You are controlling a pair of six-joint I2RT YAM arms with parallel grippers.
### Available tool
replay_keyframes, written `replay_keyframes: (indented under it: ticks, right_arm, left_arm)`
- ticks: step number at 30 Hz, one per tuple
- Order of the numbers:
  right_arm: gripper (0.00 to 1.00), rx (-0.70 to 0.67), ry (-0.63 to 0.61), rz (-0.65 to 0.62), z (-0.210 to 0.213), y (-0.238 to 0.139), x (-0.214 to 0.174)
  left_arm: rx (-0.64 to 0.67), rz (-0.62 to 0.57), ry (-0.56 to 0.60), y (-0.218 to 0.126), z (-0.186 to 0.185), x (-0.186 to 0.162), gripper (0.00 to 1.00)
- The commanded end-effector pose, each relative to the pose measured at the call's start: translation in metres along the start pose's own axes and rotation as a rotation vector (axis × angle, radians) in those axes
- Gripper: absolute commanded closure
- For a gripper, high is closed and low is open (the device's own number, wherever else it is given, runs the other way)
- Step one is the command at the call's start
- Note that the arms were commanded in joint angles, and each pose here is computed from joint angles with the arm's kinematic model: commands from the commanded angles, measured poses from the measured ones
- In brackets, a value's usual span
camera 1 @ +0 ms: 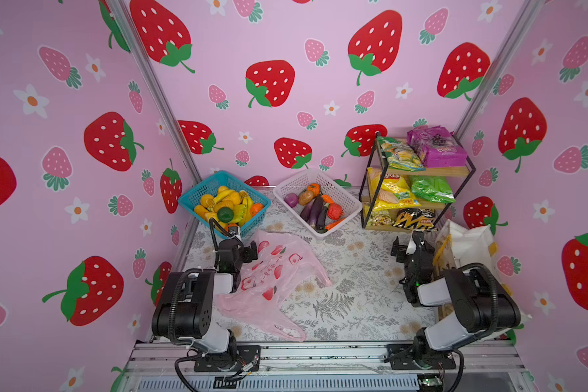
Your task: Place the mixed food into the grocery bags and tie them
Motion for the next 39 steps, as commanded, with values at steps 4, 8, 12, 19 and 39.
replay_keyframes:
  ticks: [4, 8, 12, 19, 39]
  right_arm:
    - [0.0, -0.022, 0.007, -0.027, -0.003, 0.001, 0.006]
    - [0.0, -0.021, 0.007, -0.029, -0.002, 0.001, 0.006]
    - [0.0, -0.021, 0.007, -0.028, -0.002, 0.001, 0.006]
    - [0.0, -0.022, 0.007, -0.027, -0.003, 0.001, 0.006]
    - [0.0, 0.03, -0.049, -0.027, 0.023, -0.006, 0.088]
  left_arm:
    - [-0.025, -0.053, 0.003, 0.002, -0.006, 0.014, 0.01]
    - [-0.025, -0.051, 0.003, 0.002, -0.006, 0.014, 0.01]
    - [-0.025, -0.05, 0.001, 0.003, -0.005, 0.014, 0.01]
    - [-0.025, -0.052, 0.001, 0.003, -0.006, 0.014, 0.01]
    - [0.068, -0.076, -0.152, -0.039, -0.011, 0.064, 0.01]
Point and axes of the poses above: each gripper's point midway between its finger pads, its own y axis out along the fingers, its own z axis along the line the jaws close on, x = y × z, the point moved 10 cm from there along -y, back along the fingers, and after that the axes turned 14 degrees about -y, right-handed, at the moved point
